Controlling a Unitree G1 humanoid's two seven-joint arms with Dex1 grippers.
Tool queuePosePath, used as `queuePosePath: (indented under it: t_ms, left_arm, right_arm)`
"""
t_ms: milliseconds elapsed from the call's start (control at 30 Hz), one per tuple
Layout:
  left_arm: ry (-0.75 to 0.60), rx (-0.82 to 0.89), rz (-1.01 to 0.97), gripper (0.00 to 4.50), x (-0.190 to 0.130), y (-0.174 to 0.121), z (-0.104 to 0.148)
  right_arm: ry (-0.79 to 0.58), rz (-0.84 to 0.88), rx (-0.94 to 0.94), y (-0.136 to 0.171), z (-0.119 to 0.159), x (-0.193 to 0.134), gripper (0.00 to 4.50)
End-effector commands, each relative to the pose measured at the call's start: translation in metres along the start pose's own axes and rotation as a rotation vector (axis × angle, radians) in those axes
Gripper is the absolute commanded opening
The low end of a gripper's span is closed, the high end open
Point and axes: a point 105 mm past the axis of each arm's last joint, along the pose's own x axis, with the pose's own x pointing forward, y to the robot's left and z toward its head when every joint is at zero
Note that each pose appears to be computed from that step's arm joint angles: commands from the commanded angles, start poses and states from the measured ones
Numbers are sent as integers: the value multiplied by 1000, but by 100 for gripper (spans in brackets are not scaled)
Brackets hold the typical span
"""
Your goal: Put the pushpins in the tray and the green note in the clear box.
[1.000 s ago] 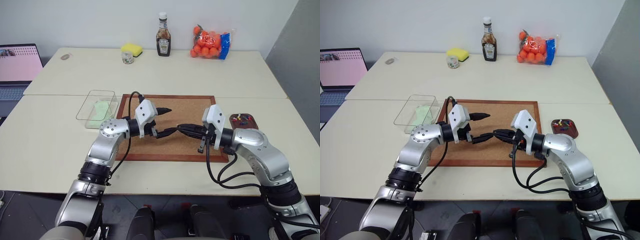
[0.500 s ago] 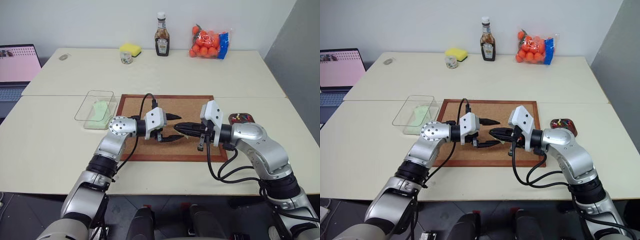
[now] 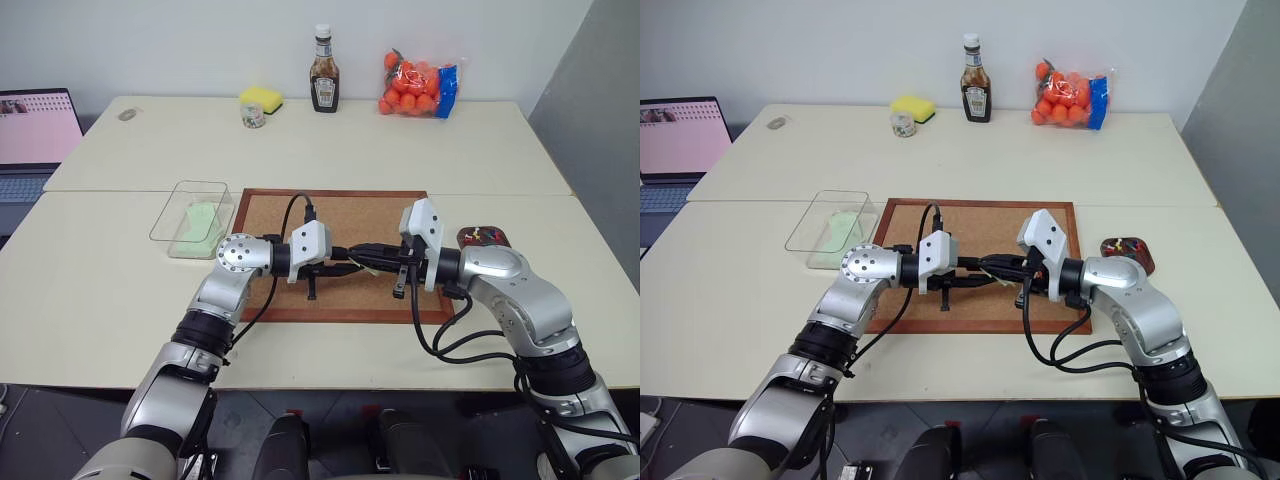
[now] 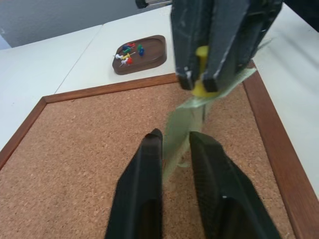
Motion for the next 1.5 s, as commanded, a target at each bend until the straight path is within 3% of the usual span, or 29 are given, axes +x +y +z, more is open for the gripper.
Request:
queuePosePath:
  t_ms: [33,733,900,1033,1167,1333,1500]
  left_arm:
    - [-21,-3,-25,7,-3,-3,4]
    - [-9,-53,-10,3,-5,-13,-5]
    - [-20,-60,59,3,-10,-9,-2]
    - [-14,-56,149,3,-19,-5,1]
    - [4,-18,196,3,-18,-7,3]
    - [15,20,250,3,-19,-2,8]
    - [30,41,263,3,-19,1,9]
  right_arm:
    - [-54,-14,-26,-3,17,-3,0]
    - [-137,-145,77,-20,29,-10,0]
    - [-183,-283,113,-35,35,-34,0]
    - [-119,-575,107,-67,18,-81,0]
    - [54,-892,85,-99,-21,-137,0]
    - [214,-1049,107,-113,-61,-171,0]
    - [255,-1082,127,-123,-74,-174,0]
